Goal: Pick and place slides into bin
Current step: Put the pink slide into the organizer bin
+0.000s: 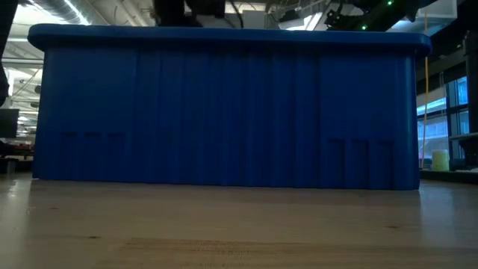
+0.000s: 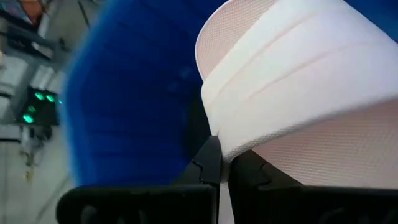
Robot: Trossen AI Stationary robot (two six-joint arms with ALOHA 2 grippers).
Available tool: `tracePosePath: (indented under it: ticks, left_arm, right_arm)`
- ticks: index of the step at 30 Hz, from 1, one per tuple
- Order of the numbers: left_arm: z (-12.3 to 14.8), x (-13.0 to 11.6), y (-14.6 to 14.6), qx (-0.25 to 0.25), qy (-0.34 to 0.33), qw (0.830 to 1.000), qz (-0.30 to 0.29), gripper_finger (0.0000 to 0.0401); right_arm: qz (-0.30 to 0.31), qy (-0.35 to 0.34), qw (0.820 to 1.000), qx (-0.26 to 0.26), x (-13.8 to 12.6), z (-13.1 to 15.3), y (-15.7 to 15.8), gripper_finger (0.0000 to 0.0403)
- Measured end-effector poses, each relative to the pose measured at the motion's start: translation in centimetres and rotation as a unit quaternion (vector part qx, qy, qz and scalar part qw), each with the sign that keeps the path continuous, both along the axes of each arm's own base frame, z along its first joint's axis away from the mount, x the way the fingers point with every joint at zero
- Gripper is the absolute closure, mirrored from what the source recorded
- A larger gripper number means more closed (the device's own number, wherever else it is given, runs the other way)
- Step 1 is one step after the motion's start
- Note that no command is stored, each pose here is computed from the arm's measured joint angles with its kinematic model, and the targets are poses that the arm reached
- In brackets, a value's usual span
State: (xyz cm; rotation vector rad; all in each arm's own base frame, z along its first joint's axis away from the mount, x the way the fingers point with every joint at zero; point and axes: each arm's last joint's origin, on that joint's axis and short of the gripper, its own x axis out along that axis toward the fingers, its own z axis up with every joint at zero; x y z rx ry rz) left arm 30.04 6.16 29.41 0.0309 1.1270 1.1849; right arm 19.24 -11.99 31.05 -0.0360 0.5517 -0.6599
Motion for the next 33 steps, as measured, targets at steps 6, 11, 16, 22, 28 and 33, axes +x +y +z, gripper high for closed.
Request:
tracePosePath:
  ticks: [6,11,16,22,28,33]
  left_arm:
    - [-3.9,-0.4,-0.1,-0.020,-0.007,1.000,0.022,0.0399]
    - [-6.7,-0.5,-0.4,-0.054,-0.030,0.998,0.026,0.0399]
    - [-8.5,-1.0,-0.9,-0.064,-0.019,0.997,0.037,0.0399]
    - [-10.1,-1.1,-1.0,-0.094,-0.003,0.994,0.046,0.0399]
    - [-10.1,-0.9,-1.0,-0.118,-0.010,0.992,0.048,0.0382]
    - [-8.8,-0.3,-1.2,-0.160,-0.021,0.986,0.044,0.0364]
  right_arm:
    - [0.000,0.008,1.000,0.005,0.3,-0.4,-0.2,0.0152]
    - [0.000,0.023,1.000,0.015,0.9,-1.1,-0.5,0.0152]
    - [0.000,0.039,0.999,0.025,1.3,-1.8,-0.8,0.0152]
    - [0.001,0.037,0.999,0.023,1.3,-1.8,-0.8,0.0152]
    - [0.001,0.036,0.999,0.021,1.3,-1.7,-0.7,0.0152]
    - [0.002,0.036,0.999,0.021,1.3,-1.7,-0.7,0.0152]
